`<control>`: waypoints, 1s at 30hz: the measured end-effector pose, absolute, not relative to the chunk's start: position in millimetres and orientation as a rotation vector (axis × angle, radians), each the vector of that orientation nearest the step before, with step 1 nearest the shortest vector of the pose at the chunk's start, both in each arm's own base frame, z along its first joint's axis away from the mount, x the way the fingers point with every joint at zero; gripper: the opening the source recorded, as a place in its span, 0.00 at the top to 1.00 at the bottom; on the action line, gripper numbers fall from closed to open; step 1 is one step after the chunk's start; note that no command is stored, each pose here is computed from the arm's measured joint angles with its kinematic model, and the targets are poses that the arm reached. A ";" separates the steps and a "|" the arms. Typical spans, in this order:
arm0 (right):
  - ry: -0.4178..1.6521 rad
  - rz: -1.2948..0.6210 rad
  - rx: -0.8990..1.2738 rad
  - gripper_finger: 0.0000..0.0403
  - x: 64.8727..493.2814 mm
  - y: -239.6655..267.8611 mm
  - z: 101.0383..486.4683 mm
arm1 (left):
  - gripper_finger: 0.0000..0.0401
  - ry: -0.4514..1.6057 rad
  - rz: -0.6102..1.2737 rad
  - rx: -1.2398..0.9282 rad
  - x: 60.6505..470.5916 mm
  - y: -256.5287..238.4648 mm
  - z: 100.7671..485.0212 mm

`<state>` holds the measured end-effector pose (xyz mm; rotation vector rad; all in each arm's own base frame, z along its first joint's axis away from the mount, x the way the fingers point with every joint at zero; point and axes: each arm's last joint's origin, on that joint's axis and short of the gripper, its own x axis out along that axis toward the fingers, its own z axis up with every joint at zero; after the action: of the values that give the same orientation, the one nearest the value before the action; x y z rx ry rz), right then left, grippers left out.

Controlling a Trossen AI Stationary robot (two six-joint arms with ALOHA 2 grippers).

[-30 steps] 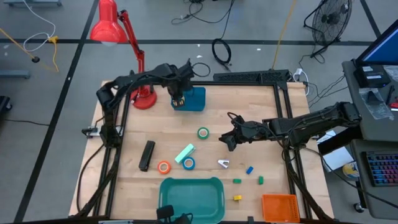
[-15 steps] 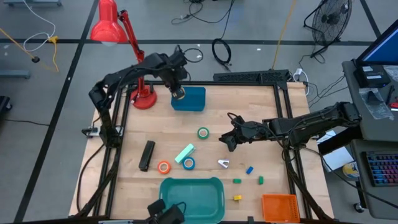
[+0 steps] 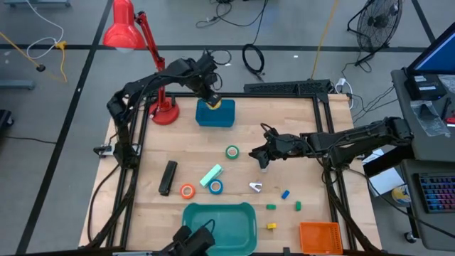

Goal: Pick and place Stapler, Stapler remover, tape
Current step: Put the yellow tape into the blue bin

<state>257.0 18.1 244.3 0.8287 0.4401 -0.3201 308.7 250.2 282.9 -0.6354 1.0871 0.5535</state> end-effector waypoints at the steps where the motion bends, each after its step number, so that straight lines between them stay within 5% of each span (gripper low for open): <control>1: 0.430 -0.314 0.828 0.65 257.6 18.3 245.3 | 0.91 1.088 0.558 -0.657 311.2 254.5 282.9; 14: 0.424 -0.308 0.833 0.65 257.9 18.9 246.0 | 0.91 1.286 0.552 -0.715 335.4 304.8 264.6; 30: 0.444 -0.306 0.810 0.65 257.0 20.5 244.6 | 0.91 1.358 0.409 -0.573 350.1 289.4 257.9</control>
<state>257.0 20.5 244.6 0.8097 0.4435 -0.3055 350.1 289.4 257.9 -0.5735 1.3578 0.4092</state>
